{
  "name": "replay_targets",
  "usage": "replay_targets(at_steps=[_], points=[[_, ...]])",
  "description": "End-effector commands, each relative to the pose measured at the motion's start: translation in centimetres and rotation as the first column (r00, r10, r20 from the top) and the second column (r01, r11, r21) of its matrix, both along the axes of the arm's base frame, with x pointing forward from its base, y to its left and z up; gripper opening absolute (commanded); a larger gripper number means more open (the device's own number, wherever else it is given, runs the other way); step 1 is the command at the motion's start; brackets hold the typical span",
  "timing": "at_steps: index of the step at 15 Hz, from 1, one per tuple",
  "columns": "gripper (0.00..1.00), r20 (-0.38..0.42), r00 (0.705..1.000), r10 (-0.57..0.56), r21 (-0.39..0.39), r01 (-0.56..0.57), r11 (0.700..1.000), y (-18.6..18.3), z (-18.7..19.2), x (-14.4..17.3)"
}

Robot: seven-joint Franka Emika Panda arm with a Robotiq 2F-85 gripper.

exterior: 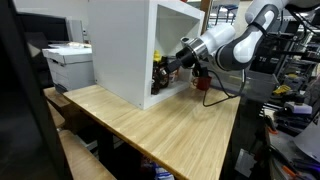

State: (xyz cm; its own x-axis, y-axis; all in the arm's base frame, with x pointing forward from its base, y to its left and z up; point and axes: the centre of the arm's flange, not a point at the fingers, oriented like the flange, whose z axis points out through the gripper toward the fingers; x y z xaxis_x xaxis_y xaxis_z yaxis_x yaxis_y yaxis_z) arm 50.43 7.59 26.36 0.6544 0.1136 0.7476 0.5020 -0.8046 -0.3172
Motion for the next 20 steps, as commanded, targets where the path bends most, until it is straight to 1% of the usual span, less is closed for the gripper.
replay_targets(at_steps=[1,10,11,15,16,20], points=[[1.0,-0.011,1.0,-0.005,0.052,0.006,0.999,1.12,-0.61,-1.34],[1.0,-0.018,1.0,-0.002,0.114,0.004,0.993,1.71,-0.58,-1.75],[1.0,-0.016,1.0,0.006,0.132,-0.004,0.991,1.69,-0.52,-1.72],[1.0,-0.043,0.994,-0.102,0.096,0.106,0.99,1.08,-0.17,-1.55],[1.0,-0.05,0.992,-0.116,0.103,0.121,0.987,0.83,0.02,-1.24],[1.0,-0.084,0.99,-0.114,0.146,0.125,0.981,1.25,-0.32,-1.37]])
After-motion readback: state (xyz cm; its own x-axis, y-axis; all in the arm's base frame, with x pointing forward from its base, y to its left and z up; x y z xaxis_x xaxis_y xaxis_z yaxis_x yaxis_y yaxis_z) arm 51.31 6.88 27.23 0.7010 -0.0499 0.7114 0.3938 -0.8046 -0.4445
